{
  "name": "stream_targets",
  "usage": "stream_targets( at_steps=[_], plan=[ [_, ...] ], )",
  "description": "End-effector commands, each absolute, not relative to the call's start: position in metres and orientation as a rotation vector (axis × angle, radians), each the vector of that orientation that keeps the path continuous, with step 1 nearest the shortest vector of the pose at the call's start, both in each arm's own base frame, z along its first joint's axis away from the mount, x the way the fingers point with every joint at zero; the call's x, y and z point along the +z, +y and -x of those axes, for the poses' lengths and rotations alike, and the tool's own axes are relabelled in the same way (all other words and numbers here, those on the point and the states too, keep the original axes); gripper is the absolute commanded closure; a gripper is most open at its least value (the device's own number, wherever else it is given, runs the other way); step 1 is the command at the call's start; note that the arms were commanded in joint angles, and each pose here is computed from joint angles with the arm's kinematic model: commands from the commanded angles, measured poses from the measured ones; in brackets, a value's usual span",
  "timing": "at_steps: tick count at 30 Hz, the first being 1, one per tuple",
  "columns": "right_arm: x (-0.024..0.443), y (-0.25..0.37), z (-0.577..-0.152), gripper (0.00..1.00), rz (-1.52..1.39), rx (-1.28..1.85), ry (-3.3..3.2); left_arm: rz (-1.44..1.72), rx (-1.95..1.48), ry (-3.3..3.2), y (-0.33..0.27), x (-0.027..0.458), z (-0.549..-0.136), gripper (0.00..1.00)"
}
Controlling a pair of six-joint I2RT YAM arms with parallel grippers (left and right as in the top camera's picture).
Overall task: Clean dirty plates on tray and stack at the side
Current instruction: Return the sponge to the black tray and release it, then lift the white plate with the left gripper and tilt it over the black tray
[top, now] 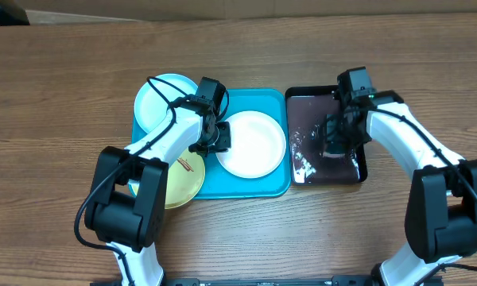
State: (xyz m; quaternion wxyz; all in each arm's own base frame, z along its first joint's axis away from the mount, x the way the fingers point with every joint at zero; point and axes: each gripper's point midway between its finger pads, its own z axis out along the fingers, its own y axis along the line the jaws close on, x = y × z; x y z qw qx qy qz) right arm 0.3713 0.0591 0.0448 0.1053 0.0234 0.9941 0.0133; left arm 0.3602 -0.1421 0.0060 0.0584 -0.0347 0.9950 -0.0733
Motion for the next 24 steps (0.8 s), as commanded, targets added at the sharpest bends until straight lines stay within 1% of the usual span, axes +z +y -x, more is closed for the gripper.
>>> stream_targets(
  at_steps=[1,2,4,6,9,11,12,19,20,24],
  plan=[
    [0.088,0.041,-0.406,0.48,-0.205,0.042,2.822,0.116,-0.217,3.051,-0.144,-0.007,-0.358,0.91],
    [0.105,0.024,-0.415,0.48,-0.300,0.043,2.790,0.116,-0.217,3.050,-0.144,-0.007,-0.358,0.96],
    [0.116,0.003,-0.422,0.46,-0.409,0.043,2.757,0.123,-0.217,3.049,-0.142,-0.004,-0.359,0.96],
    [0.121,-0.021,-0.423,0.37,-0.489,0.037,2.734,0.114,-0.211,3.056,-0.139,0.003,-0.362,0.96],
    [0.119,-0.059,-0.415,0.12,-0.620,0.010,2.729,0.095,-0.201,3.055,-0.132,0.021,-0.371,0.96],
    [0.116,-0.081,-0.405,0.02,-0.701,-0.006,2.737,0.091,-0.200,3.039,-0.126,0.035,-0.382,0.96],
    [0.115,-0.090,-0.400,0.00,-0.738,-0.012,2.740,0.095,-0.202,3.026,-0.123,0.045,-0.389,0.96],
    [0.115,-0.131,-0.388,0.00,-0.878,-0.035,2.702,0.166,-0.226,2.924,-0.106,0.107,-0.427,0.96],
    [0.115,-0.133,-0.387,0.00,-0.887,-0.036,2.698,0.157,-0.233,2.900,-0.107,0.121,-0.432,0.96],
    [0.116,-0.134,-0.389,0.00,-0.886,-0.036,2.691,0.083,-0.257,2.854,-0.129,0.144,-0.438,0.96]
  ],
)
